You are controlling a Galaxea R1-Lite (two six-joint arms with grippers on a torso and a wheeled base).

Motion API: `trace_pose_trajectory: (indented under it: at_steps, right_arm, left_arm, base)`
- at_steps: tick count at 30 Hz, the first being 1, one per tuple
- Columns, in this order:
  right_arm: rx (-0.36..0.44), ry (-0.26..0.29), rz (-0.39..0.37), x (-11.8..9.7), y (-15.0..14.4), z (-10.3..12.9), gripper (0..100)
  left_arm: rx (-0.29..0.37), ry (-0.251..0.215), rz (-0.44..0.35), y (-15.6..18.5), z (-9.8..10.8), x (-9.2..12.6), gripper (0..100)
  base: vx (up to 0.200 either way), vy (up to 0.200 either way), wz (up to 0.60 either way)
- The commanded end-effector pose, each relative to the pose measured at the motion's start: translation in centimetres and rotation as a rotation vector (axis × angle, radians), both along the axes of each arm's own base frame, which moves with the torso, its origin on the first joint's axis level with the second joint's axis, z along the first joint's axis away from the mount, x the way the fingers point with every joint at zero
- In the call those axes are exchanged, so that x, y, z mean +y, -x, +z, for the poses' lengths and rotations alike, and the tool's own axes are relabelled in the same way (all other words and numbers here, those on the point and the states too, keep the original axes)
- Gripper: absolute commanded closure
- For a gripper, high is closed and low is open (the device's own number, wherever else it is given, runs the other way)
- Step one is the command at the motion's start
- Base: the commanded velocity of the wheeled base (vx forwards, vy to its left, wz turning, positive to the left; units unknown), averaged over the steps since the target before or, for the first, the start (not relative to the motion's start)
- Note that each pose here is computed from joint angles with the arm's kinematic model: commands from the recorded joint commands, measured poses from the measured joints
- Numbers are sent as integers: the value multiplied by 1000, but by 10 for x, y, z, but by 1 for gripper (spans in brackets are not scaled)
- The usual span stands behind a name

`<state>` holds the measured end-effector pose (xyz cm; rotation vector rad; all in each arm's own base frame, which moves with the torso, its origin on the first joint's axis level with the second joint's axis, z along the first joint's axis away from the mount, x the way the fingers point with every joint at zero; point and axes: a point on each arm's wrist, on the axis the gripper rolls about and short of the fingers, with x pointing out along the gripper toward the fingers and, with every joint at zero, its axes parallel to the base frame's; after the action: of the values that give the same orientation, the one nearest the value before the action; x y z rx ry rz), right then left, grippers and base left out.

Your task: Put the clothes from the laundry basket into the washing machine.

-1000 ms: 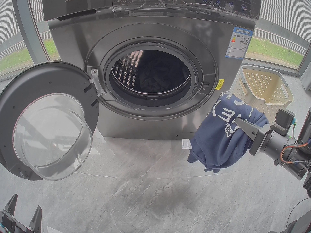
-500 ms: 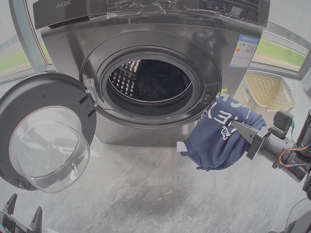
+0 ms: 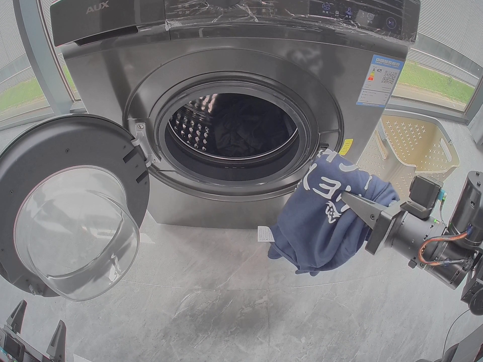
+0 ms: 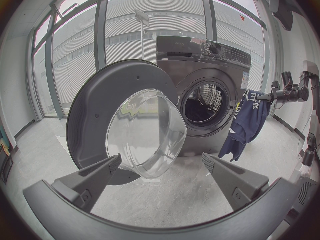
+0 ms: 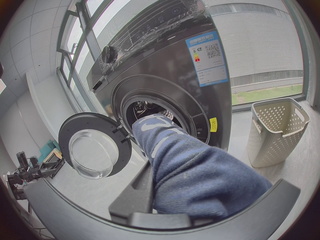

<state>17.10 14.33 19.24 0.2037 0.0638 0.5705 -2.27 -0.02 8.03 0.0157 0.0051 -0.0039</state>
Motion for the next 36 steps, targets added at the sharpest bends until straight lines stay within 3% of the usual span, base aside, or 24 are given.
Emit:
trace_pose_trajectory:
  at_steps: [1, 3, 4, 7, 9, 16, 21, 25, 36]
  right_arm:
    - [24, -43, 27, 28, -9, 3, 100]
    - [42, -88, 35, 41, -15, 6, 100]
    - [50, -108, 38, 48, -18, 7, 100]
    - [67, -139, 51, 63, -25, 8, 100]
    - [76, -139, 52, 72, -32, 4, 100]
    - [36, -168, 52, 91, -52, -7, 100]
    - [15, -170, 50, 97, -59, -10, 100]
    - [-5, -189, 49, 102, -64, -5, 100]
    - [-38, -221, 72, 109, -65, 7, 100]
  left_arm:
    - [-50, 11, -4, 1, 3, 0, 0]
    - [-191, 35, -49, 10, 35, -1, 0]
    - [-212, 35, -83, 12, 47, -2, 0]
    - [-144, 20, -181, 4, 57, -5, 0]
    - [-52, 22, -282, -8, 57, -7, 0]
    - [158, 18, -548, -44, 63, -12, 0]
    - [247, 24, -659, -73, 65, -15, 0]
    - [290, 26, -805, -103, 67, -30, 0]
    - [411, 27, -894, -169, 46, -78, 0]
  base:
    - [0, 0, 0]
    - [0, 0, 0]
    - [0, 0, 0]
    - [0, 0, 0]
    - [0, 0, 0]
    - [0, 0, 0]
    - [0, 0, 0]
    - [0, 0, 0]
    - [0, 0, 0]
